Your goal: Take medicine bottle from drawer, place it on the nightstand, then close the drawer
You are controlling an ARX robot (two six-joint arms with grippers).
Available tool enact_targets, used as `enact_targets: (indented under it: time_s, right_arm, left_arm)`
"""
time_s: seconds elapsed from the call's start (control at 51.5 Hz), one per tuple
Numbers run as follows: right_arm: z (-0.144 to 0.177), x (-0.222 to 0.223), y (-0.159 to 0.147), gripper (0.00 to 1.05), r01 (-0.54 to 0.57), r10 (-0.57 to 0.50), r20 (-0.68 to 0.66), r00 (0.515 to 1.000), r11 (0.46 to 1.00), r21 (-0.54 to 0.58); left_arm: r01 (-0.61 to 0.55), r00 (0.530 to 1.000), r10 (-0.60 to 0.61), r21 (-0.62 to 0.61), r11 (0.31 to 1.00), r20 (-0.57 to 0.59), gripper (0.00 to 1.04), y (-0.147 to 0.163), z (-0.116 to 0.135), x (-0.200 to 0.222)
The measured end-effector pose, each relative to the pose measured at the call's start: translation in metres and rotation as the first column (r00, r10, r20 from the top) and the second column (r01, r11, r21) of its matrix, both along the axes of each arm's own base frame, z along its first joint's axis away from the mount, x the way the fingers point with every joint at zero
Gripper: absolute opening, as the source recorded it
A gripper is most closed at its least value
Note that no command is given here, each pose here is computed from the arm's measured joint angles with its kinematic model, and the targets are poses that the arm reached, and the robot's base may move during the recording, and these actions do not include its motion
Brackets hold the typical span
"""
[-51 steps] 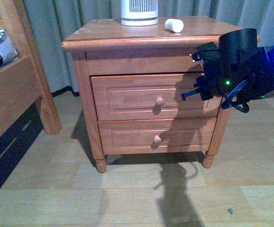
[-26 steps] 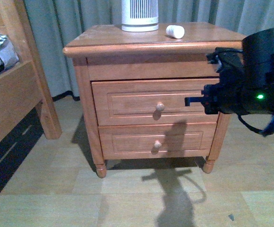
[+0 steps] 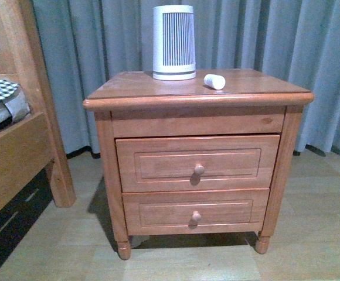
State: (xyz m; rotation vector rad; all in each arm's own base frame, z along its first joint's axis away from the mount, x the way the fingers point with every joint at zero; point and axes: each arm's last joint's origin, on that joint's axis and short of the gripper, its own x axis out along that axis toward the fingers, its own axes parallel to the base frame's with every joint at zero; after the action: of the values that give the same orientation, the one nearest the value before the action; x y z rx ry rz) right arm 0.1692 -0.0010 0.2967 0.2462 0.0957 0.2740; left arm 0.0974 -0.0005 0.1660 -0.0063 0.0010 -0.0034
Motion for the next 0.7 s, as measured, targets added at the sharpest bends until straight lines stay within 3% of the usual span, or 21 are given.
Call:
enact_targets:
  time_s: [0.097,0.175,0.292,0.447,0.7]
  right_arm:
    - [-0.007,-0.034,-0.004,0.16,0.066,-0.064,0.050,0.997,0.997,-0.050]
    - [-0.024,-0.058,0.000,0.03,0.211,-0.203,0.074,0.976,0.967,-0.142]
    - [-0.060,-0.072,0.000,0.03,0.287,-0.264,0.141,0.954,0.940,-0.184]
    - [-0.131,-0.071,0.001,0.03,0.275,-0.257,0.107,0.960,0.936,-0.220]
    - [-0.129,-0.072,0.001,0.03,0.280,-0.257,0.129,0.958,0.934,-0.220]
  left_arm:
    - [0.000,1.000,0.000,0.000,1.000,0.000,0.98,0.000,0.000,0.000]
    - [0.000,1.000,0.000,0.000,1.000,0.000,0.98,0.000,0.000,0.000]
    - [0.000,1.000,0.000,0.000,1.000,0.000,0.98,0.000,0.000,0.000]
    - [0.000,1.000,0.000,0.000,1.000,0.000,0.98,0.000,0.000,0.000]
    - [0.001,1.000,-0.001,0.000,1.000,0.000,0.98,0.000,0.000,0.000]
